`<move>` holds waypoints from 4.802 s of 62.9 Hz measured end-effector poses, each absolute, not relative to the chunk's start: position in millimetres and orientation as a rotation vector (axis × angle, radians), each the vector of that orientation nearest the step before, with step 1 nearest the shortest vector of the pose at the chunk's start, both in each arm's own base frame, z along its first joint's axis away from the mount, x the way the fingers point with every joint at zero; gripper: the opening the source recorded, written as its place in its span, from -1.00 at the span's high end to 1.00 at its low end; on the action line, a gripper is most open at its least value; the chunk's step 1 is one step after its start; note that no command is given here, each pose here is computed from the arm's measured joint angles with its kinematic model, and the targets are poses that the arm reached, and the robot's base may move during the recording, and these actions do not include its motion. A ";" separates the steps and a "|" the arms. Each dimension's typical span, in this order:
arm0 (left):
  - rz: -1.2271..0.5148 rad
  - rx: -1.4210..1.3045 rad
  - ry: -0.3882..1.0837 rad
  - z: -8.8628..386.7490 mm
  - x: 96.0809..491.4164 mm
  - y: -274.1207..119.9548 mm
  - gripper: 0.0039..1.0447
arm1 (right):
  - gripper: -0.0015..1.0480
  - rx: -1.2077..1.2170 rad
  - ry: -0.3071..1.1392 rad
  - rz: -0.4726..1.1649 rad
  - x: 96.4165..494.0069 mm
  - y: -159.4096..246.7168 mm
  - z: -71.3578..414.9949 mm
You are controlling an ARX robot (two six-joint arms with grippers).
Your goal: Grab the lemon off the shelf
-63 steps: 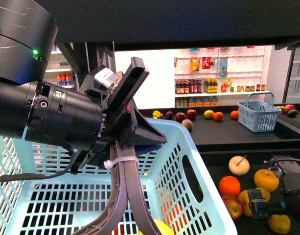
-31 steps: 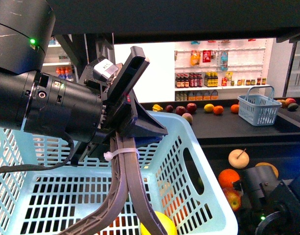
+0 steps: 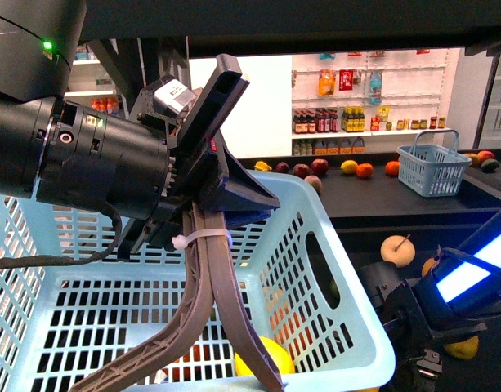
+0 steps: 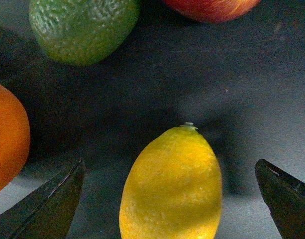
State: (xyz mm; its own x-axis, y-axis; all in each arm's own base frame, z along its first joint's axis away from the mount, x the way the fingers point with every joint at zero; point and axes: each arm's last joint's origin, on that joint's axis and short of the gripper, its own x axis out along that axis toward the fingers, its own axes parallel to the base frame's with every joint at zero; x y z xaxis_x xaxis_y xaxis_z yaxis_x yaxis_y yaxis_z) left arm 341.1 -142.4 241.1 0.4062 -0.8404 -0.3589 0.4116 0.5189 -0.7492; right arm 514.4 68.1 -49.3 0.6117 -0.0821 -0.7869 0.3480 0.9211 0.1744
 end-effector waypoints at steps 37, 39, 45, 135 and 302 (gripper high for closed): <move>-0.856 -0.619 0.803 241.1 341.1 -142.4 0.80 | -0.95 0.311 0.925 -0.259 519.1 70.8 -76.6; -0.856 -0.619 0.803 241.1 341.1 -142.4 0.80 | -0.95 0.311 0.923 -0.257 519.8 70.9 -76.5; -0.857 -0.619 0.803 241.1 341.0 -142.5 0.80 | -0.84 0.309 0.915 -0.251 521.7 70.6 -76.2; -0.857 -0.619 0.803 241.1 341.0 -142.7 0.80 | 0.06 0.427 0.502 0.271 392.5 82.3 227.1; -0.855 -0.622 0.805 241.1 340.9 -142.6 0.80 | 0.87 0.003 -0.006 0.003 97.2 0.3 168.0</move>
